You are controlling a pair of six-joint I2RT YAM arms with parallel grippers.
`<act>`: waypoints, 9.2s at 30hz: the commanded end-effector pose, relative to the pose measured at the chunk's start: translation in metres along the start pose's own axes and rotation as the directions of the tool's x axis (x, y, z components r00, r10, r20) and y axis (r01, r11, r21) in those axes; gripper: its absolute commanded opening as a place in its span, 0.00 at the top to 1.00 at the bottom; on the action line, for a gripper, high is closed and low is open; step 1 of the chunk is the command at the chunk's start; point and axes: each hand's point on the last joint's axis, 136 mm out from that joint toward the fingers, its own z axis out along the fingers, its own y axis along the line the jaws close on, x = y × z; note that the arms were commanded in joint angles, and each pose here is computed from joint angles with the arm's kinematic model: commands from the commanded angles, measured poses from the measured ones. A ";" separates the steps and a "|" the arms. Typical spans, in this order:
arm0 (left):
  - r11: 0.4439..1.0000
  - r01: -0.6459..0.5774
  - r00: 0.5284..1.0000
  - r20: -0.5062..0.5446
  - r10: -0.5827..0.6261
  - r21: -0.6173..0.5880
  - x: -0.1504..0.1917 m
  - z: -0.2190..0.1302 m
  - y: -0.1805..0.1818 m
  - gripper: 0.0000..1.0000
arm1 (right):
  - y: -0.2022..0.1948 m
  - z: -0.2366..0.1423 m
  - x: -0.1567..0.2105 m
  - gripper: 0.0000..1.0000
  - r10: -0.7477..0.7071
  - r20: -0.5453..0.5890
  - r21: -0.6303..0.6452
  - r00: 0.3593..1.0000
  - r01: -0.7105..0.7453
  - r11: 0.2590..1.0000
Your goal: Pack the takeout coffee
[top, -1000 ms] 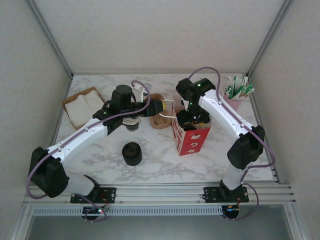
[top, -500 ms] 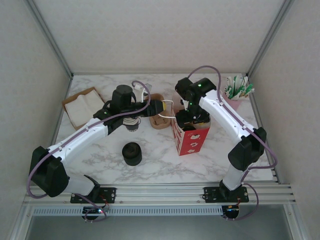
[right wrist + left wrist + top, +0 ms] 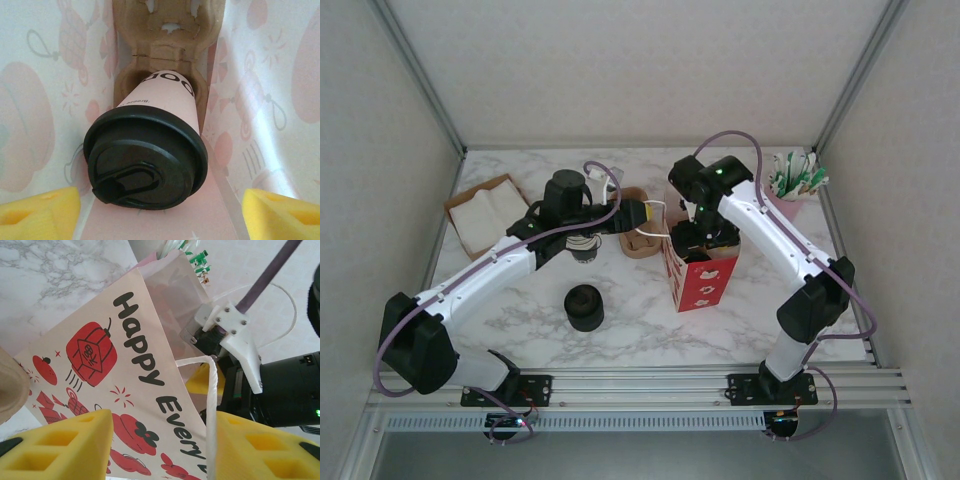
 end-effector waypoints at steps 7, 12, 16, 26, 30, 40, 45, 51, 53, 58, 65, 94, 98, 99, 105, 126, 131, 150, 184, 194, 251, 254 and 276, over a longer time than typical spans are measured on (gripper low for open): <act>1.000 -0.003 0.999 0.034 0.003 0.006 -0.009 0.000 -0.001 0.48 | -0.002 -0.036 0.012 0.16 -0.002 0.071 0.030 0.997 0.000 1.000; 1.000 -0.004 0.999 0.037 0.003 0.004 -0.010 -0.001 -0.001 0.48 | 0.000 -0.047 0.017 0.16 -0.012 0.101 0.034 0.995 0.009 0.999; 1.000 -0.001 0.999 0.038 0.001 0.001 -0.011 0.000 0.000 0.47 | 0.001 -0.056 0.022 0.17 -0.017 0.123 0.034 0.992 0.013 0.999; 1.000 0.001 0.999 0.045 -0.001 -0.003 -0.012 -0.001 -0.001 0.47 | 0.005 -0.076 0.035 0.20 -0.033 0.173 0.024 0.984 0.029 0.999; 1.000 0.001 0.999 0.050 -0.001 -0.002 -0.013 -0.003 -0.002 0.47 | 0.004 -0.083 0.040 0.20 -0.031 0.194 0.018 0.981 0.028 0.999; 1.000 -0.008 0.998 0.066 0.009 -0.006 -0.017 -0.008 -0.007 0.44 | 0.002 -0.098 0.055 0.21 -0.024 0.247 -0.003 0.969 0.026 1.000; 1.000 -0.017 0.997 0.080 0.018 -0.011 -0.020 -0.013 -0.012 0.43 | 0.000 -0.102 0.062 0.21 -0.019 0.262 -0.010 0.965 0.022 1.000; 1.000 -0.025 0.995 0.094 0.027 -0.016 -0.024 -0.018 -0.016 0.40 | -0.002 -0.106 0.069 0.21 -0.009 0.284 -0.023 0.959 0.016 1.000; 0.999 -0.028 0.995 0.096 0.030 -0.017 -0.025 -0.020 -0.018 0.36 | -0.003 -0.107 0.071 0.21 -0.007 0.290 -0.027 0.957 0.016 1.000; 0.999 -0.041 0.993 0.113 0.043 -0.020 -0.029 -0.027 -0.025 0.31 | -0.005 -0.108 0.076 0.21 0.001 0.317 -0.045 0.949 0.013 0.999; 0.998 -0.054 0.989 0.137 0.058 -0.030 -0.033 -0.037 -0.032 0.22 | -0.007 -0.108 0.084 0.21 0.021 0.355 -0.084 0.935 0.010 0.996; 0.991 -0.090 0.958 0.263 0.113 -0.100 -0.040 -0.082 -0.044 0.00 | -0.012 -0.097 0.107 0.21 0.053 0.399 -0.164 0.915 0.014 0.986; 0.991 -0.082 0.956 0.274 0.110 -0.110 -0.040 -0.085 -0.042 0.00 | -0.012 -0.097 0.107 0.21 0.045 0.408 -0.166 0.912 0.026 0.986; 0.990 -0.082 0.954 0.278 0.110 -0.111 -0.041 -0.085 -0.042 0.00 | -0.012 -0.097 0.107 0.21 0.042 0.411 -0.166 0.911 0.030 0.986; 0.990 -0.071 0.953 0.285 0.103 -0.121 -0.041 -0.084 -0.037 0.00 | -0.009 -0.093 0.108 0.20 0.031 0.420 -0.177 0.907 0.048 0.983; 0.984 -0.073 0.940 0.318 0.122 -0.163 -0.045 -0.083 -0.026 0.00 | -0.001 -0.087 0.111 0.17 0.044 0.464 -0.252 0.885 0.084 0.964; 0.982 -0.074 0.933 0.335 0.130 -0.174 -0.049 -0.085 -0.026 0.00 | 0.000 -0.087 0.111 0.15 0.042 0.463 -0.255 0.885 0.088 0.963; 0.961 -0.141 0.922 0.321 0.215 -0.238 -0.067 -0.078 -0.027 0.00 | -0.012 -0.092 0.105 0.01 0.038 0.505 -0.194 0.862 0.071 0.978; 0.907 -0.005 0.879 0.430 0.205 -0.422 -0.131 -0.130 0.032 0.00 | -0.096 -0.146 0.071 0.01 0.146 0.666 0.042 0.731 -0.232 0.972; 0.835 0.123 0.847 0.496 0.194 -0.537 -0.134 -0.176 0.074 0.00 | -0.138 -0.143 0.062 0.01 0.321 0.645 -0.002 0.694 -0.418 0.908; 0.959 -0.072 0.963 0.231 0.138 -0.274 -0.169 0.006 0.048 0.23 | -0.286 -0.077 -0.147 0.75 0.537 0.618 -0.081 0.574 -0.632 0.770; 0.959 -0.070 0.966 0.222 0.134 -0.274 -0.167 0.010 0.051 0.23 | -0.295 -0.070 -0.157 0.76 0.536 0.613 -0.059 0.581 -0.642 0.764; 0.951 -0.072 0.972 0.194 0.135 -0.299 -0.166 0.022 0.067 0.23 | -0.314 -0.026 -0.192 0.74 0.566 0.549 -0.046 0.615 -0.654 0.755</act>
